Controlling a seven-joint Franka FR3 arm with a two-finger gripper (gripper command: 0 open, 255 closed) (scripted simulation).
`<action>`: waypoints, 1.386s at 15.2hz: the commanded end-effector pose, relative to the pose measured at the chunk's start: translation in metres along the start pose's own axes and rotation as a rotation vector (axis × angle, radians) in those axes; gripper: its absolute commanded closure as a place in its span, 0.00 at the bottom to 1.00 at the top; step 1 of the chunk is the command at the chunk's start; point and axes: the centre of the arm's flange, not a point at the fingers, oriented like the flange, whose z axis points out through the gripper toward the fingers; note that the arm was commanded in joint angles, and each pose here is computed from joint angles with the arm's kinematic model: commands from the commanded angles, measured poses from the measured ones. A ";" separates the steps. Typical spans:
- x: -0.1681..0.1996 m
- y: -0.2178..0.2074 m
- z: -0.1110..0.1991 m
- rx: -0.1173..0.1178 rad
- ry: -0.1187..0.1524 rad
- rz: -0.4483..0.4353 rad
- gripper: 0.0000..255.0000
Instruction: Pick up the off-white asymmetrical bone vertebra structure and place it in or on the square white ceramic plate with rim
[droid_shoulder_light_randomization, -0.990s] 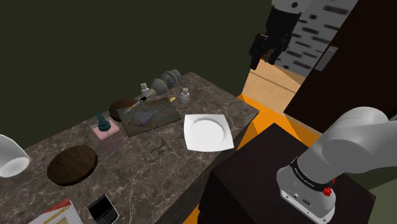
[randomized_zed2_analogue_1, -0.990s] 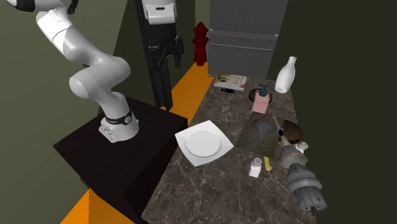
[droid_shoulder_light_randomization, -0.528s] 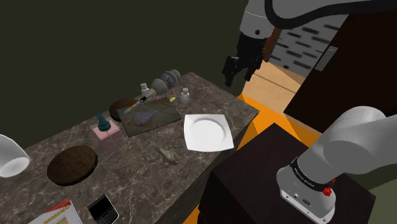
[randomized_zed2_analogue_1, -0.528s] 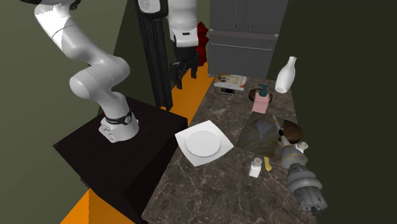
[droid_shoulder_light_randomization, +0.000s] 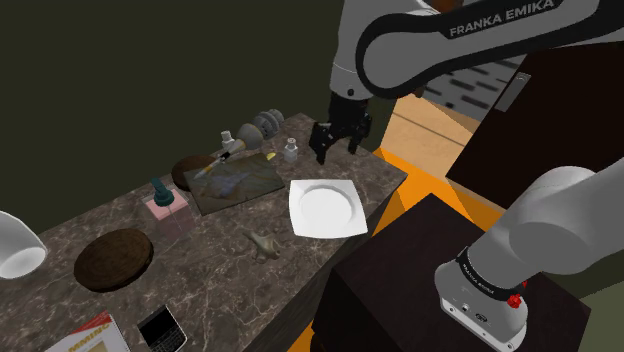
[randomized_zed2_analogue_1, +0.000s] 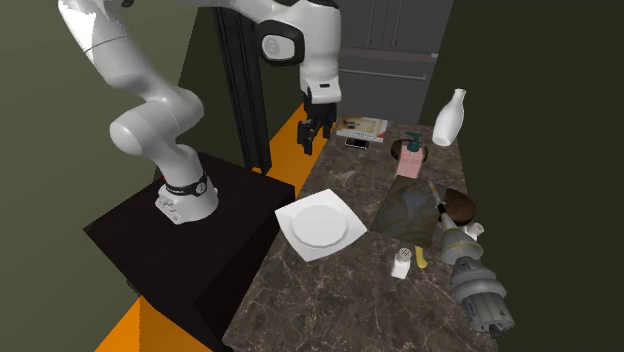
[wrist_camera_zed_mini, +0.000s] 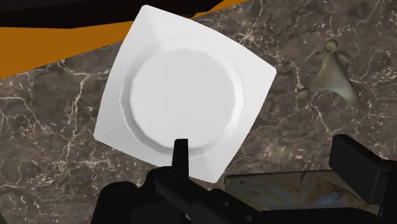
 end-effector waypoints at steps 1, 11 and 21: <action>0.005 -0.019 0.016 0.004 -0.004 0.003 0.00; 0.042 -0.105 0.109 0.015 -0.028 0.014 0.00; 0.063 -0.160 0.182 0.022 -0.043 0.022 0.00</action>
